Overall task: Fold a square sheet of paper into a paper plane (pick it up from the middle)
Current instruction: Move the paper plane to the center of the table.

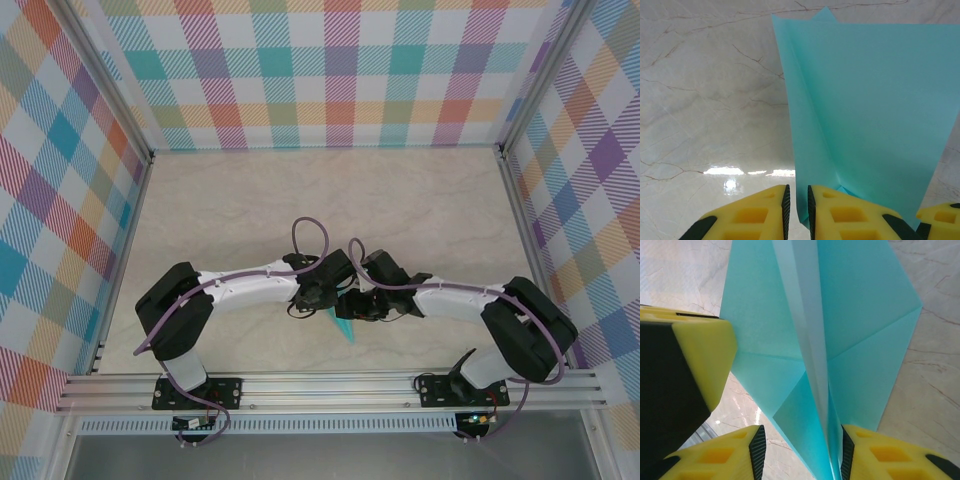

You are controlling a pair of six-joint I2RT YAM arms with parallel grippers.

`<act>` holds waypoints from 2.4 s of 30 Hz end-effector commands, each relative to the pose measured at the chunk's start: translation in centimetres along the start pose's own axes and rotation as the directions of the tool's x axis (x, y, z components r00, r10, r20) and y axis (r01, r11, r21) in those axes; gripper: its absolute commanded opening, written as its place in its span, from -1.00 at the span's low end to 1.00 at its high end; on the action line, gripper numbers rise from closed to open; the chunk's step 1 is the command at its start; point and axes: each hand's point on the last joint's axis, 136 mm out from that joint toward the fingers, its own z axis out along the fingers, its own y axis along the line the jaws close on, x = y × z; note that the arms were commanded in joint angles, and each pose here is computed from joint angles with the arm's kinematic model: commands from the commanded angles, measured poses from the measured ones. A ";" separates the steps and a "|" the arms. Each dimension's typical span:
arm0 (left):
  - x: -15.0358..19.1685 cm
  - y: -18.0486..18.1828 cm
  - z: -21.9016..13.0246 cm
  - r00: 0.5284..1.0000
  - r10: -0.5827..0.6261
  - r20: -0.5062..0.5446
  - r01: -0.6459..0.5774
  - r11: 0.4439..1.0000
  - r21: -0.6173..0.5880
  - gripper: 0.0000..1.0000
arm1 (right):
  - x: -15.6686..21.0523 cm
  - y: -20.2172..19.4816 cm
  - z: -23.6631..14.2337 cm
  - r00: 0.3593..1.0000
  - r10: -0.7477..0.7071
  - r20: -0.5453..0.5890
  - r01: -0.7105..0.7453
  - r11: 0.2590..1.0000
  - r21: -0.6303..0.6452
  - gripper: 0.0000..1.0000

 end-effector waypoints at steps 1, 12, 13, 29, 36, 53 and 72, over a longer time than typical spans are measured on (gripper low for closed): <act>-0.5 0.3 -0.5 1.000 -0.022 0.015 0.022 1.000 0.006 -0.61 | -0.6 1.2 0.2 0.999 -0.048 0.000 0.048 0.998 -0.031 -0.14; -0.4 0.4 -0.5 1.000 -0.025 0.016 0.025 1.000 0.015 -0.62 | -0.4 0.1 1.5 0.998 -0.042 -0.037 0.044 0.998 0.036 -0.39; -0.4 0.3 -0.6 1.000 -0.026 0.014 0.026 1.000 0.017 -0.62 | -0.4 0.1 1.6 0.998 -0.044 -0.042 0.046 0.998 0.038 -0.42; -1.1 1.3 -1.9 0.997 -0.046 0.058 0.045 0.999 0.010 -0.59 | -1.2 -0.4 1.4 0.999 -0.040 -0.023 0.044 0.981 0.187 -0.79; -2.6 0.6 -5.6 0.988 -0.071 0.135 0.054 0.991 0.124 -0.41 | -3.2 -1.4 -2.5 0.996 -0.073 0.058 0.045 0.921 0.387 -0.88; -2.9 10.3 -6.8 0.938 -0.272 0.216 0.252 0.961 0.116 -0.29 | -8.1 -3.1 -0.4 0.999 -0.001 -0.043 0.027 0.786 0.618 -0.79; -2.4 11.1 -5.6 0.940 -0.297 0.169 0.274 0.951 0.146 -0.28 | -5.8 -7.3 2.7 0.986 0.138 -0.095 -0.035 0.724 0.689 -0.54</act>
